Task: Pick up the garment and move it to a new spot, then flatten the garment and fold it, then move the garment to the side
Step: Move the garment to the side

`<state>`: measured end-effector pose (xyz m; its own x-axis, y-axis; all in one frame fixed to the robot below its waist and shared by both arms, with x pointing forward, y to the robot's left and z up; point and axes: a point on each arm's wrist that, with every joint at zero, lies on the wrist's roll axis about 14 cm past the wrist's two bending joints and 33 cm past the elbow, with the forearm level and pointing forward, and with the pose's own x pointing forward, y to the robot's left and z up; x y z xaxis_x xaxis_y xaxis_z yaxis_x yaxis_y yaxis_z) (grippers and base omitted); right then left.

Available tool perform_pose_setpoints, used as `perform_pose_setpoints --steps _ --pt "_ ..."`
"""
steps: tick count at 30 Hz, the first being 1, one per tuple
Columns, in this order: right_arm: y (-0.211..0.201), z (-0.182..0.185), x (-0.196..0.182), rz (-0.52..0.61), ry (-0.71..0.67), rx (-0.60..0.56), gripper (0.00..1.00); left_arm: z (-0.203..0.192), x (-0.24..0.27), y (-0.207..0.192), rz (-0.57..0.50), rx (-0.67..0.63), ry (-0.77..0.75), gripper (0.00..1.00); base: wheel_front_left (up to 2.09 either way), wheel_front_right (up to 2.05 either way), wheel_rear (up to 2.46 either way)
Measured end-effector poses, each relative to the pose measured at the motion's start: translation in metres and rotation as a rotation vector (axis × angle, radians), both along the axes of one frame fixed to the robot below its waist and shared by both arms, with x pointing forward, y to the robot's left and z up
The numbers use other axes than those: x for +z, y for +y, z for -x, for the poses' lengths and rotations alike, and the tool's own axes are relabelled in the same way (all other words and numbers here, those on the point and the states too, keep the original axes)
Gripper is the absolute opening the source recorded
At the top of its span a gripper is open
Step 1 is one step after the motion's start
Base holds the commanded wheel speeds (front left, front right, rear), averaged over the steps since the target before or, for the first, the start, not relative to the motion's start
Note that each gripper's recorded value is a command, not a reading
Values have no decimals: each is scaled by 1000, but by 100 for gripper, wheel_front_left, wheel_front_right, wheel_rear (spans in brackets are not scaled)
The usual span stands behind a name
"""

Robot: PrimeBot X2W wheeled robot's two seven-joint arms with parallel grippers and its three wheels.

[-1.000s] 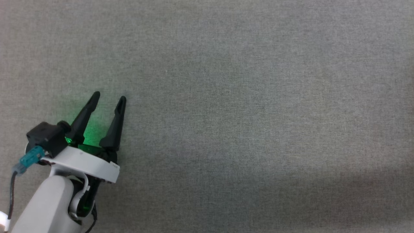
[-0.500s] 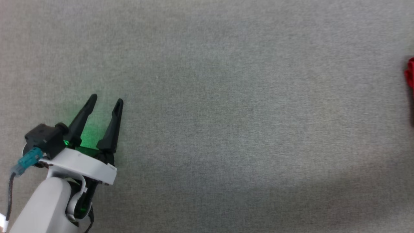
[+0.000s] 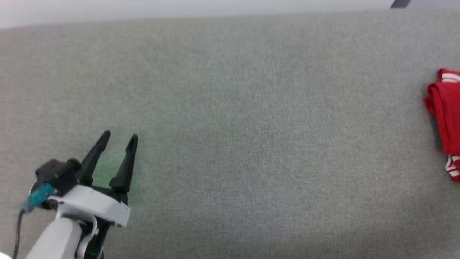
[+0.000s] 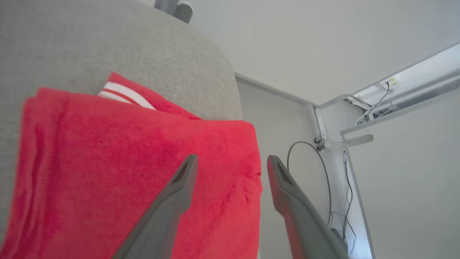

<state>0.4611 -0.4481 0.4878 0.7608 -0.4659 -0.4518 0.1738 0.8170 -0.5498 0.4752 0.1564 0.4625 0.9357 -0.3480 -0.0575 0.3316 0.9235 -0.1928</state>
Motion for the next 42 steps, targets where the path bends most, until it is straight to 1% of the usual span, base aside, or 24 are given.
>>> perform_pose_setpoints --steps 5,8,11,19,25,31,42 --pt "25 -4 16 -29 -107 70 100 19 15 13 -13 40 -22 100 0 0 0" --pt "46 -6 23 -74 -179 114 100 31 23 22 -11 67 -30 100 0 0 0" --pt "64 -5 30 -94 -238 161 100 45 31 29 -15 91 -45 100 0 0 0" --pt "128 4 39 -171 -384 310 100 81 50 53 -16 181 -84 100 0 0 0" --pt "158 17 45 -243 -489 368 100 105 63 79 -14 266 -123 100 0 0 0" --pt "179 33 38 -301 -524 401 100 125 66 103 -23 339 -134 100 0 0 0" --pt "202 60 33 -364 -589 422 100 145 70 123 -37 387 -160 100 0 0 0"
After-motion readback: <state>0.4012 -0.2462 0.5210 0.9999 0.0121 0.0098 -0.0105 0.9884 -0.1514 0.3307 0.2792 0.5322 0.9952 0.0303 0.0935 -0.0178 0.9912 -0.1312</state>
